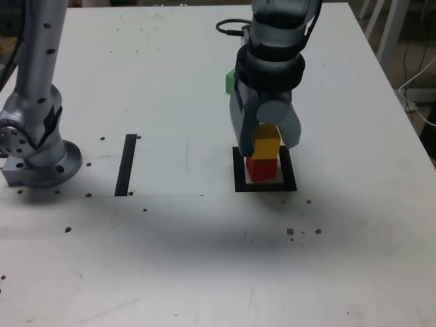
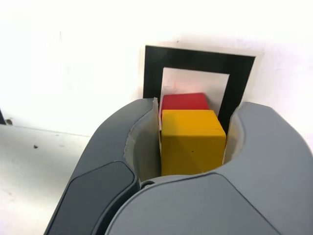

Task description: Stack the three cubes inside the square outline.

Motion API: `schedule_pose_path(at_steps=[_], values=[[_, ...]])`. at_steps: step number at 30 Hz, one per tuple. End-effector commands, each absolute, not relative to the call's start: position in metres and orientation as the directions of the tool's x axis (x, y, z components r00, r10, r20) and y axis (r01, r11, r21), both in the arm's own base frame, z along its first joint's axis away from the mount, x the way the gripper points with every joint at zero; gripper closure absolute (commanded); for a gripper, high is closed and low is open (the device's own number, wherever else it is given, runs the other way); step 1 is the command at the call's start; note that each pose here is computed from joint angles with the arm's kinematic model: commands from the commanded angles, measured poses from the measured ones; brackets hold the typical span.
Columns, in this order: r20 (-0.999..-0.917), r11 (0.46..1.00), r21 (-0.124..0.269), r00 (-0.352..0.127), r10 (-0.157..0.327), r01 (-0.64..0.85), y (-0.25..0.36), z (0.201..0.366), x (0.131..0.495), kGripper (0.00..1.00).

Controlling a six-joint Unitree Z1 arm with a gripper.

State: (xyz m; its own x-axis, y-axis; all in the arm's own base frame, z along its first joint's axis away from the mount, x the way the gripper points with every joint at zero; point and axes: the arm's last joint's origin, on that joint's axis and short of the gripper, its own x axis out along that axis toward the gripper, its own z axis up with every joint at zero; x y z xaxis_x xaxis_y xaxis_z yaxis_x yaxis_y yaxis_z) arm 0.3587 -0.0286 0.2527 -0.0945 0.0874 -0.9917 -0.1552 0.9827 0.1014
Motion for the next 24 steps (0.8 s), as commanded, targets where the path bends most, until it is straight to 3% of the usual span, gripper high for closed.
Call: schedule_pose_path(at_steps=[1, 4, 17, 24], values=[[-0.9911, 0.982, 0.11, -0.091, 0.097, -0.153, -0.028, 0.252, 0.359, 0.08], [-0.9906, 0.982, 0.115, -0.092, 0.101, -0.152, -0.028, 0.253, 0.359, 0.01], [-0.9908, 0.982, 0.113, -0.09, 0.1, -0.152, -0.028, 0.256, 0.356, 0.01], [-0.991, 0.982, 0.109, -0.094, 0.096, -0.152, -0.027, 0.267, 0.348, 0.01]])
